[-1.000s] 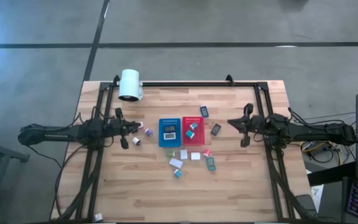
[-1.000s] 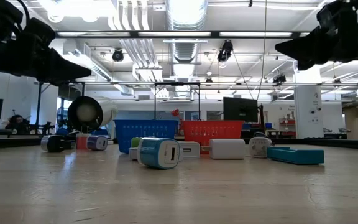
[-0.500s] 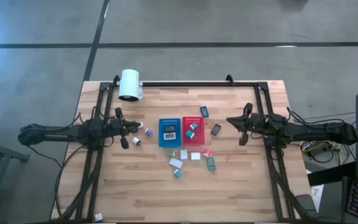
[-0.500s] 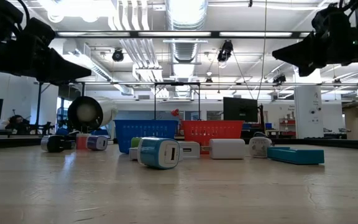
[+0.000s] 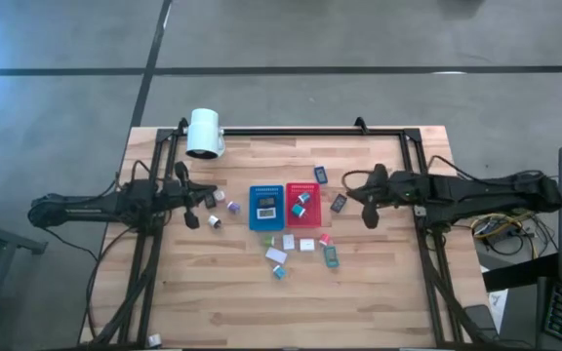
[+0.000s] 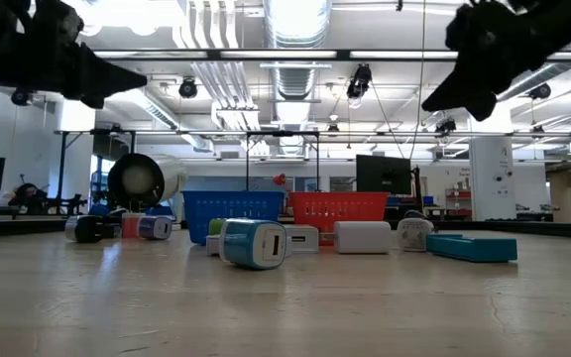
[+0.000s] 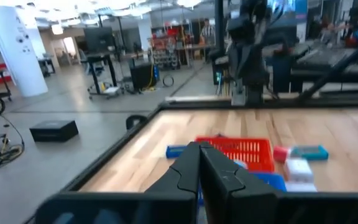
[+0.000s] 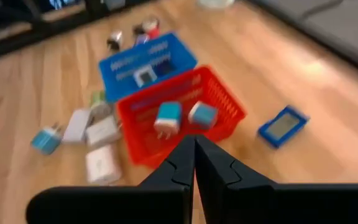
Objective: Pick & Place Office items
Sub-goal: Put the pink charger adapter into the red bin
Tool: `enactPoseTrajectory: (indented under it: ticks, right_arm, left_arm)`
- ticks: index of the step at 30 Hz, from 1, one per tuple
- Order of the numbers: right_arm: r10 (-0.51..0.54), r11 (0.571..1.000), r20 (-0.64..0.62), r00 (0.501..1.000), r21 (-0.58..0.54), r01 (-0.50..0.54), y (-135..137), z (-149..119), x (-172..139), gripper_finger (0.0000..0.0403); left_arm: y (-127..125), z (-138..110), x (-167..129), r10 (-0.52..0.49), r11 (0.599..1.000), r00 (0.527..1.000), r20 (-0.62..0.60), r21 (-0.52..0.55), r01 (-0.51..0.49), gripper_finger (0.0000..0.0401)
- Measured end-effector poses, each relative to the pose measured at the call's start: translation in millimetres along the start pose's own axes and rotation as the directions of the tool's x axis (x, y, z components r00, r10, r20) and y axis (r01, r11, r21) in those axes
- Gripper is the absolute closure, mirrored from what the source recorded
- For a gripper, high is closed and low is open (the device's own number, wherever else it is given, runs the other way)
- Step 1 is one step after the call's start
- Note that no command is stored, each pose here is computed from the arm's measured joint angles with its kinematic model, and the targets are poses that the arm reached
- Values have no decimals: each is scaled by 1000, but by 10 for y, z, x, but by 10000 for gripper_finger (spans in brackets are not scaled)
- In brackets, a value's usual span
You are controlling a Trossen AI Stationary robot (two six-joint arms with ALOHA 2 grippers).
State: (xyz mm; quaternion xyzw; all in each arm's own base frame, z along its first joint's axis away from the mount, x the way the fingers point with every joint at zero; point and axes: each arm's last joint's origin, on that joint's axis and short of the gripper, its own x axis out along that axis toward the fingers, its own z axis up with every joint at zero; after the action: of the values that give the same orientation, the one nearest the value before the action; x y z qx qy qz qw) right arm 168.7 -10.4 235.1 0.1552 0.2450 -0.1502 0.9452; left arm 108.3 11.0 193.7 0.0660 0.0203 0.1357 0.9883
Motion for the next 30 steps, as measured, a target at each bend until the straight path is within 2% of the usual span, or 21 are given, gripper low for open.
enactPoseTrajectory:
  ticks: [4, 7, 15, 19, 22, 30]
  right_arm:
    - [-13, 999, -133, 991, 31, 17, 215, 81, 118, 391]
    - [-36, 997, -236, 971, 56, 51, 329, 89, 243, 372]
    - [15, 1000, -420, 907, 18, -8, 640, -14, 635, 258]
    - [-11, 999, -493, 870, 29, 29, 735, -139, 826, 205]
    - [-27, 998, -527, 849, 38, 56, 779, -194, 954, 179]
    - [-62, 996, -569, 820, 15, 86, 859, -233, 1189, 152]
  left_arm:
    - [-13, -92, 2, -9, 1000, 997, -74, 18, 11, 388]
    - [-17, -121, 3, -13, 1000, 995, -104, 24, 15, 393]
    - [-16, -113, 4, -12, 999, 995, -96, 41, 16, 393]
    - [-15, -108, 5, -12, 999, 996, -90, 48, 16, 386]
    - [-15, -107, 5, -11, 999, 996, -90, 50, 16, 386]
    - [-16, -108, 5, -14, 1000, 996, -90, 24, 16, 393]
